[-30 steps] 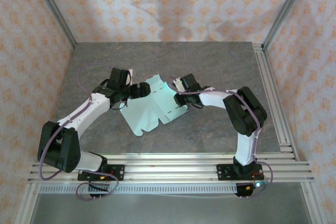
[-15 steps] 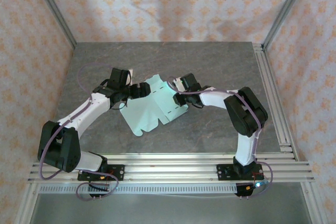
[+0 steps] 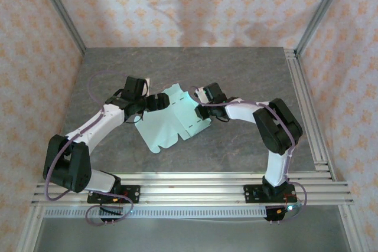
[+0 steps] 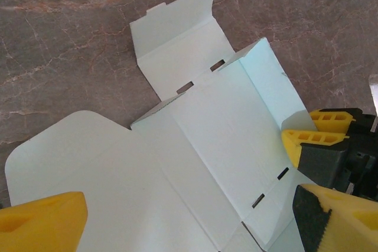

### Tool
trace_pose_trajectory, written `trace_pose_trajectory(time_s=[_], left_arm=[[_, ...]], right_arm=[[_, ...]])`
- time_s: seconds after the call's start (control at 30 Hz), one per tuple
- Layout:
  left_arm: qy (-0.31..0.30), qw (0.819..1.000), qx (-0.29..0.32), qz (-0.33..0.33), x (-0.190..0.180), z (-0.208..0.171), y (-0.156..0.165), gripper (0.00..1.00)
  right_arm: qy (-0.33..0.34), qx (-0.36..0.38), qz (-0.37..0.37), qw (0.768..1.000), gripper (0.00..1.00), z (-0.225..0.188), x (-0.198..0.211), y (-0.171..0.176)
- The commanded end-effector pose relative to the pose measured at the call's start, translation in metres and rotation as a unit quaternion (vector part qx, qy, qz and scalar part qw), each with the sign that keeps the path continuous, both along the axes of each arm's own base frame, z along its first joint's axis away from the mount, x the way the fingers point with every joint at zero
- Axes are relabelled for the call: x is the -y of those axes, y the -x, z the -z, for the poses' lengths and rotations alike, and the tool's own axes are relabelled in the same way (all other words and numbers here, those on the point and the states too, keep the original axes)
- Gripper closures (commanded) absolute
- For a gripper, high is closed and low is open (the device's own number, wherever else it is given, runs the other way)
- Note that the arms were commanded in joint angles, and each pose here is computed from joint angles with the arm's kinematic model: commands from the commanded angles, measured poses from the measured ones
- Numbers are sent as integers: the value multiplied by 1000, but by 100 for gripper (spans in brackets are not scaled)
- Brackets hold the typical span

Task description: Fold the paper box

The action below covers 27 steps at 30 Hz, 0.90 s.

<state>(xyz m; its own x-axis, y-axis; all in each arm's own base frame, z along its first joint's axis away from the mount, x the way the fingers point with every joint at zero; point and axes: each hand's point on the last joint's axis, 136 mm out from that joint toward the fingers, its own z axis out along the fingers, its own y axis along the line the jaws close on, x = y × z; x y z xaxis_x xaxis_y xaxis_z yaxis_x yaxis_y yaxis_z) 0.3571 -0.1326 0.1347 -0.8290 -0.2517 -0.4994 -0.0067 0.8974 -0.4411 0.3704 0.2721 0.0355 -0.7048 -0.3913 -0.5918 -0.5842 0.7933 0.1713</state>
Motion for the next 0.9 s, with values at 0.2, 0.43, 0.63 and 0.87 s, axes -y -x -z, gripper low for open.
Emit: trace_pose_trajectory(time_s=[0.2,0.43,0.63,0.87], left_arm=[[-4,1000,8,1,1,0,-5,9],[-2,1000,9,0,2,-1,-6,9],[0,1000,16,-5,1,-2,-9,9],[-18,998,43,-40,-13,-12,-11,5]], right_arm=[[-15,6,-4,1000,86,-15,-2,2],[2,10,-7,1000,100,-14,3,3],[36,20,-9,999,100,-14,11,-1],[105,85,-16,991,100,-29,22,-7]])
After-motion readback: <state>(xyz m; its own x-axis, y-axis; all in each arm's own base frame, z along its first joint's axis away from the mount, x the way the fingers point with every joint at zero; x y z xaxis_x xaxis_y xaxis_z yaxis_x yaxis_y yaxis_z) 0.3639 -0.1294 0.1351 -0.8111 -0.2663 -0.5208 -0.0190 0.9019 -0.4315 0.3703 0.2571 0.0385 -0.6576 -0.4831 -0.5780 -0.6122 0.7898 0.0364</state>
